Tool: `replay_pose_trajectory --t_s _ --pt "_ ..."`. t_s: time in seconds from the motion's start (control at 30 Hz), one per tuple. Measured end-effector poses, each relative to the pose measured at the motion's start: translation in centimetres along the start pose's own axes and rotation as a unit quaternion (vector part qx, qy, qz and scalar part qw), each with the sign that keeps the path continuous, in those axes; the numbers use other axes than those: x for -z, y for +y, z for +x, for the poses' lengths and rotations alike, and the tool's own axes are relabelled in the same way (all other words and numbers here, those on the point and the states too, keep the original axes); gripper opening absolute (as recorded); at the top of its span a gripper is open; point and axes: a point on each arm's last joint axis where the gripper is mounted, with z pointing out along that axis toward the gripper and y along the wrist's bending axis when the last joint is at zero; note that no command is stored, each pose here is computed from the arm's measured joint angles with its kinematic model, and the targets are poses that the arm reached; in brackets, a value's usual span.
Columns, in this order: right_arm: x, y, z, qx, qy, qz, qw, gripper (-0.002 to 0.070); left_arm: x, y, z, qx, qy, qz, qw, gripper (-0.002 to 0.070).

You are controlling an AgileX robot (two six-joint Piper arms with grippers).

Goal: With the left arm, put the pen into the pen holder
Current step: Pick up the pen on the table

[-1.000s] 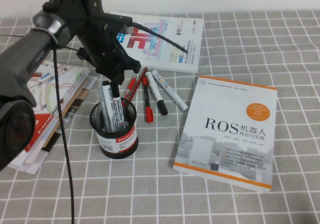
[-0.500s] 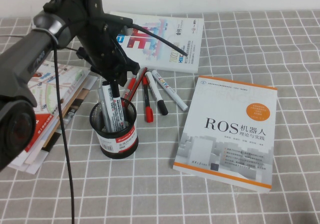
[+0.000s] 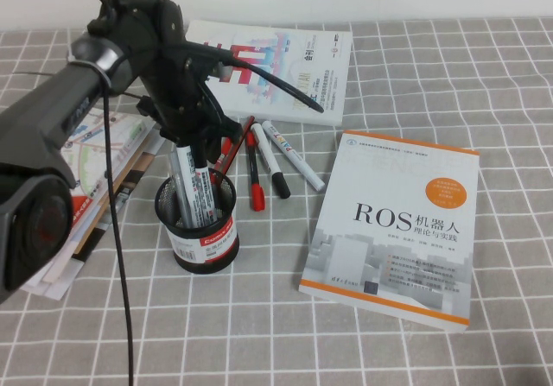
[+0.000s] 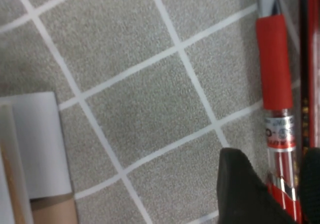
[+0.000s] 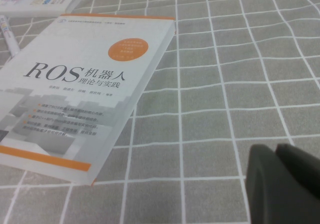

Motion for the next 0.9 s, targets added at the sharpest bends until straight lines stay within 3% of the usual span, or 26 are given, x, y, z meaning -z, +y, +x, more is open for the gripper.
replay_pose_trajectory --t_s 0.77,0.9 --pt "0.0 0.0 0.0 0.000 0.000 0.000 1.000 -0.0015 -2.3 -0.8 -0.1 -0.015 0.021 -0.004 1.000 0.0231" --pt "0.0 0.0 0.0 0.000 0.000 0.000 1.000 -0.0015 -2.3 -0.7 0.0 -0.017 0.022 -0.008 1.000 0.0168"
